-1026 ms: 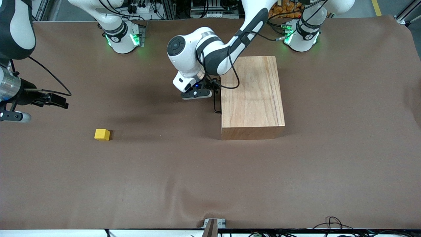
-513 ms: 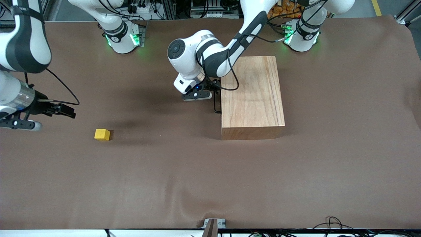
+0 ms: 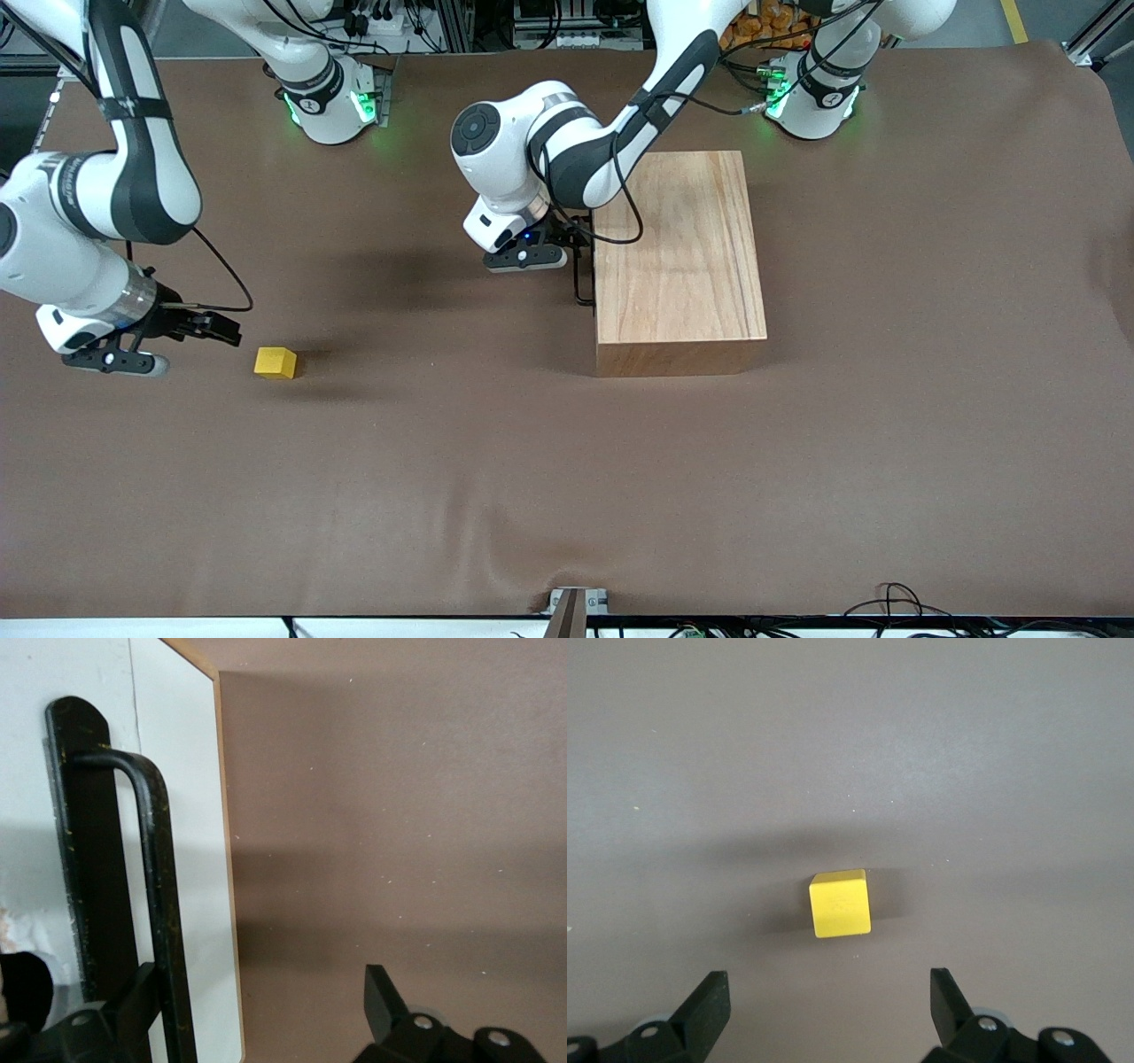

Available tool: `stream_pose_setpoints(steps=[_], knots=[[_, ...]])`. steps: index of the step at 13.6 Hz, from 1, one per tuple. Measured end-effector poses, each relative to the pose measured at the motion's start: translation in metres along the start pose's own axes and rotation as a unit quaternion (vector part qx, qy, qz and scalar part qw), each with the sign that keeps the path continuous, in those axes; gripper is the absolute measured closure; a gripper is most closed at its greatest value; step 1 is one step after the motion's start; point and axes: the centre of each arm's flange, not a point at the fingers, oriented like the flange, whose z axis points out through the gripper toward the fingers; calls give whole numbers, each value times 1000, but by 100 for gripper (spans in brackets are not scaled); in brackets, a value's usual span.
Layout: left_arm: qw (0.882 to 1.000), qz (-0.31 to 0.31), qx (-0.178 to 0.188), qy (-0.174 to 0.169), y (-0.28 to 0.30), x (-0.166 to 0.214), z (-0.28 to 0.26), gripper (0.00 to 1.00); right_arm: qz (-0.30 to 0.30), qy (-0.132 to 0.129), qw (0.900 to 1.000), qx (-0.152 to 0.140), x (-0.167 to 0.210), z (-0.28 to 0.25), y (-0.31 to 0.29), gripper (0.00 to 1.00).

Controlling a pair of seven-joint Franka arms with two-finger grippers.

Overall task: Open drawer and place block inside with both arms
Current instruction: 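Pull the drawer open with the left gripper while the right gripper grasps the cube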

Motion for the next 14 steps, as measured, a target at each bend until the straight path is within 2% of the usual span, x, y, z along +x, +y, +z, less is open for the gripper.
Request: stream_pose_setpoints(steps=[4, 7, 14], knots=[[1000, 0, -11, 6, 5, -1, 0, 0, 1, -1, 1000, -2, 12, 67, 1, 0], [1000, 3, -24, 12, 9, -3, -3, 0, 1, -2, 1000, -2, 15, 95, 1, 0], [998, -5, -60, 30, 27, -14, -10, 0, -1, 26, 1000, -2, -7, 166, 1, 0]])
